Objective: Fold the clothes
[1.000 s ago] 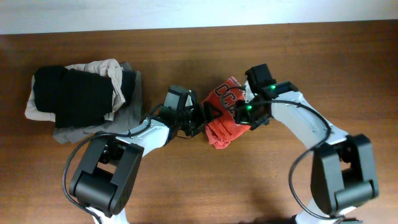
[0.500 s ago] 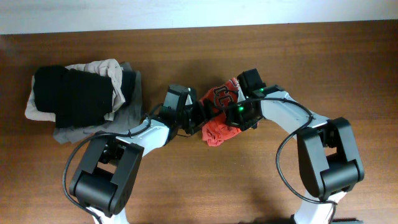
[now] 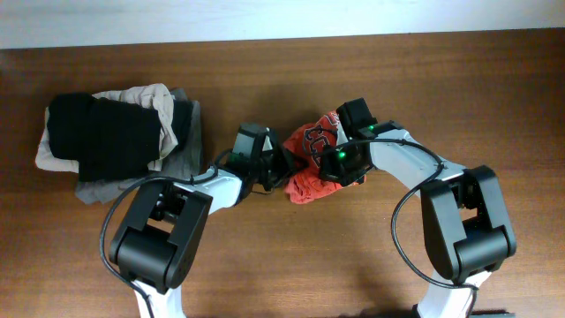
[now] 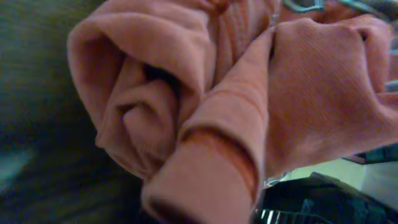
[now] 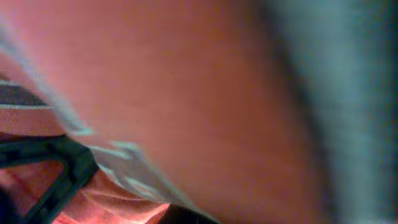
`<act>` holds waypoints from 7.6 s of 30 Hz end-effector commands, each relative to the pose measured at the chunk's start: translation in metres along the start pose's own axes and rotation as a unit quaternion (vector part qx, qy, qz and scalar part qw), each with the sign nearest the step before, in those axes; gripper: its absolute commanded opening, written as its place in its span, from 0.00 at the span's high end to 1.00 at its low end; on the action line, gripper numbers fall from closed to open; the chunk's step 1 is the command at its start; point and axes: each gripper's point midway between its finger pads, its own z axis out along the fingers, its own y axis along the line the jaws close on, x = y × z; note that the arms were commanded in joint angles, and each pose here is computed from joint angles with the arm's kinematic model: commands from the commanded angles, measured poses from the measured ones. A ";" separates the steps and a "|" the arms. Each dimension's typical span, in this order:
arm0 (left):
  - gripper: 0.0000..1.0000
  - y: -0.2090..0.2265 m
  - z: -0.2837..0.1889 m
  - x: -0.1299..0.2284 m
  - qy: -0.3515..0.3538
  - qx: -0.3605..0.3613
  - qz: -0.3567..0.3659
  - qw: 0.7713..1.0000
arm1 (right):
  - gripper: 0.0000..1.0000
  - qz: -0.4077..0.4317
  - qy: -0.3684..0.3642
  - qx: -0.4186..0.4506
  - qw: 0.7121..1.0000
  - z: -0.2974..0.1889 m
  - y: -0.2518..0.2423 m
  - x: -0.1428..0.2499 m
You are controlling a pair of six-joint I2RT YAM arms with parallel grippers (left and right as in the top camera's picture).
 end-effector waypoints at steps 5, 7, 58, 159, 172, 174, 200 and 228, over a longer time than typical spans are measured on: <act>1.00 -0.002 0.013 0.019 0.042 0.032 0.059 0.997 | 0.96 -0.067 -0.006 0.007 0.998 -0.011 0.001 0.004; 1.00 -0.010 0.012 0.019 0.045 0.049 0.082 0.994 | 0.96 -0.084 -0.040 0.012 0.996 -0.038 0.003 -0.005; 1.00 0.069 -0.484 -0.190 -0.524 -0.017 -0.293 0.799 | 0.95 0.048 -0.286 0.086 0.953 -0.249 -0.090 -0.030; 0.41 -0.051 -0.409 -0.168 -0.293 -0.448 0.288 0.794 | 0.91 -0.093 -0.304 0.048 0.947 -0.278 -0.050 -0.035; 0.01 -0.093 -0.499 -0.009 -0.299 -0.446 0.290 0.792 | 0.08 -0.307 -0.414 -0.076 0.853 -0.388 0.056 0.022; 0.01 -0.100 -0.508 0.002 -0.318 -0.440 0.295 0.787 | 0.01 -0.311 -0.425 -0.075 0.847 -0.396 0.058 0.032; 0.01 -0.077 -0.503 0.045 -0.256 -0.451 0.279 0.808 | 0.01 -0.394 -0.421 0.060 0.815 -0.401 0.031 0.088; 0.01 -0.067 -0.500 0.057 -0.228 -0.460 0.270 0.815 | 0.01 -0.289 -0.529 0.096 0.792 -0.189 -0.100 0.112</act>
